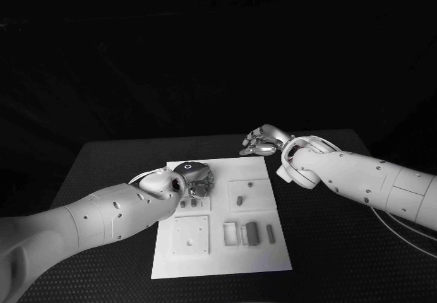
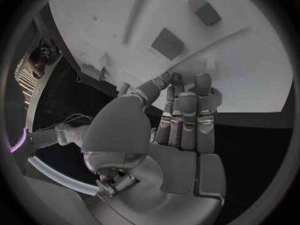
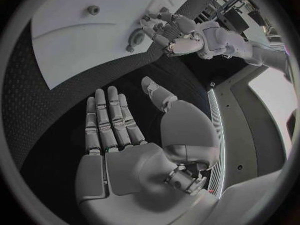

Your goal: Assemble the parts on the task board

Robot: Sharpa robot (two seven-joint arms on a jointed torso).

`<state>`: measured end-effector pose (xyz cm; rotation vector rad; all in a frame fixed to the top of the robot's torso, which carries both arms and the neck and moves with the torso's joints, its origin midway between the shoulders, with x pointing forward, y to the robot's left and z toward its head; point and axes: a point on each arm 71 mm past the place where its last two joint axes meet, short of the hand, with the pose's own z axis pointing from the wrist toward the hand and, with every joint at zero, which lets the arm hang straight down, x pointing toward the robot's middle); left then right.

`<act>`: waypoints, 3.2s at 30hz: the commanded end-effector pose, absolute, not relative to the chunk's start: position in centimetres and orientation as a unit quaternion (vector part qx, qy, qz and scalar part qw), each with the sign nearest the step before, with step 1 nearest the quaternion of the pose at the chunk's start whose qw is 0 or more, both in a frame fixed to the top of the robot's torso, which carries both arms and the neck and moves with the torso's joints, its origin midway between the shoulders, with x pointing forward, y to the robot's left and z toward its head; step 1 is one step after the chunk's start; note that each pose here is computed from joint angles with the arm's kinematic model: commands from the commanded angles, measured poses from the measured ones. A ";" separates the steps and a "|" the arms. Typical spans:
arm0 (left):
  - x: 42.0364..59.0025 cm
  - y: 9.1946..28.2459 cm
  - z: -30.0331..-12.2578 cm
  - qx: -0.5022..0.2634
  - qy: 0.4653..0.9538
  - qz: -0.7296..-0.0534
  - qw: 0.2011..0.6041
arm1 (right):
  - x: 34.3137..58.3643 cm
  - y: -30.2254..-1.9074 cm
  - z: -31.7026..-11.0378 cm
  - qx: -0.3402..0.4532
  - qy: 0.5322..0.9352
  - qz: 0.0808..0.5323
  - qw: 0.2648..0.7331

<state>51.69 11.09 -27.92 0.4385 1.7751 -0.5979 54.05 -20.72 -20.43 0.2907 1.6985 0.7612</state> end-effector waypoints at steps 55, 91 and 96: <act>51.4 11.4 -29.2 0.201 0.776 -0.241 0.547 | 54.0 -20.7 -20.4 0.121 0.729 0.335 0.585; 51.1 11.4 -29.9 0.211 0.781 -0.232 0.540 | 54.0 -20.6 -20.4 0.121 0.728 0.336 0.586; 51.1 11.4 -29.8 0.210 0.776 -0.236 0.546 | 54.0 -20.6 -20.4 0.121 0.728 0.336 0.586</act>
